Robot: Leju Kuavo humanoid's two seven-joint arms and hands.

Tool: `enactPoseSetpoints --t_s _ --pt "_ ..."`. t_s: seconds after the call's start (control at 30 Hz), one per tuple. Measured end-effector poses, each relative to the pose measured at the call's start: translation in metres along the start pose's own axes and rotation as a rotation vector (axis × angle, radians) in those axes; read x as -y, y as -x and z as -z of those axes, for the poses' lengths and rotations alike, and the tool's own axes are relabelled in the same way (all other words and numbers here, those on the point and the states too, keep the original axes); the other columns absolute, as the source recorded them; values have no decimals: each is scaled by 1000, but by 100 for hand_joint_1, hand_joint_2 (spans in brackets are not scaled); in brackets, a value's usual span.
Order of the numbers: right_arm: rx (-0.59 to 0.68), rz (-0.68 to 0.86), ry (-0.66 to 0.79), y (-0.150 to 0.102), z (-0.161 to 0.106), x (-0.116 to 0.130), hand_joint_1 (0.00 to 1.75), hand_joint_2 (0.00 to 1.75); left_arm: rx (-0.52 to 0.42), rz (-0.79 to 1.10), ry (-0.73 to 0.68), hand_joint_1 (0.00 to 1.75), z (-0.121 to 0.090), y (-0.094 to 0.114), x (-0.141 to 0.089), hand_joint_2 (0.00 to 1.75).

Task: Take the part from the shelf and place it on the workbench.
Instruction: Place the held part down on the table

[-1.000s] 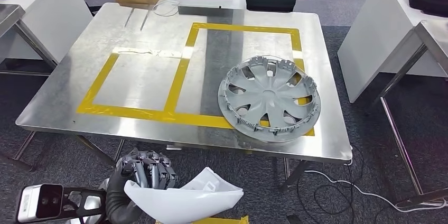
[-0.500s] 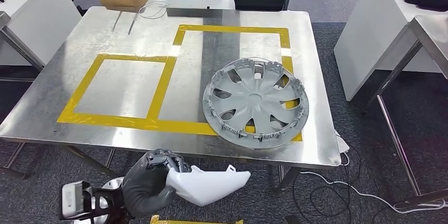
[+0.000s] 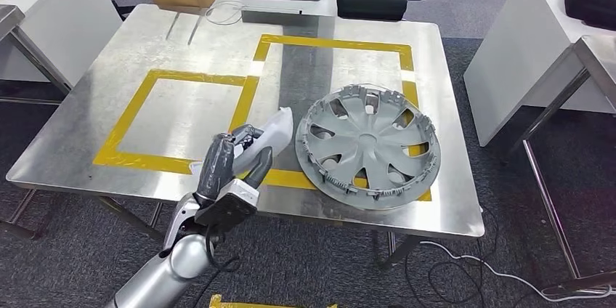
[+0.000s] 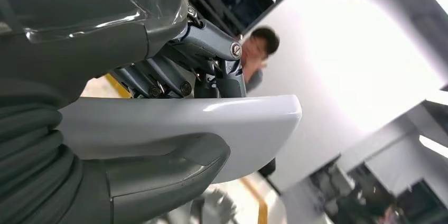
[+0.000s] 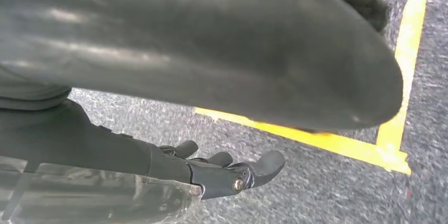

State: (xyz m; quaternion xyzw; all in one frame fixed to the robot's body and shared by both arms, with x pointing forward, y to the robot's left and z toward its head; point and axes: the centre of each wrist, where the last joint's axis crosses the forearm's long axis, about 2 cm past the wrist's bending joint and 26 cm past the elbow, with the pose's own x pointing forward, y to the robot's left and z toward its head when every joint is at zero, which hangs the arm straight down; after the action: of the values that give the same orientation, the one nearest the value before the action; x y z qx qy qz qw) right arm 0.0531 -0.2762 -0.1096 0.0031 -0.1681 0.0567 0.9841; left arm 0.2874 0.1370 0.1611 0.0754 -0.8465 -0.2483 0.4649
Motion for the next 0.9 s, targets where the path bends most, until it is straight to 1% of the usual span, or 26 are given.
enactPoseSetpoints --t_s 0.17,0.27,0.37,0.47,0.53,0.7,0.9 --pt "-5 11 -12 4 -1 -4 0 0 36 75 -160 175 21 9 0 175" --pt "-5 13 -16 5 -1 -6 0 0 44 173 -196 175 31 16 -2 175" --pt "-6 13 -15 5 -1 -9 0 0 30 311 -166 175 35 26 -1 175" --pt "-14 11 -9 5 -1 -11 0 0 -5 466 -104 175 35 42 0 175" --pt "-18 8 -11 4 -1 -12 0 0 -25 566 -69 175 39 52 -2 175" --pt "-27 -3 -16 2 -1 -13 0 0 -111 777 4 175 50 73 -10 175" --pt "-35 2 -24 2 -1 -11 0 0 -205 878 47 175 65 79 -12 175"
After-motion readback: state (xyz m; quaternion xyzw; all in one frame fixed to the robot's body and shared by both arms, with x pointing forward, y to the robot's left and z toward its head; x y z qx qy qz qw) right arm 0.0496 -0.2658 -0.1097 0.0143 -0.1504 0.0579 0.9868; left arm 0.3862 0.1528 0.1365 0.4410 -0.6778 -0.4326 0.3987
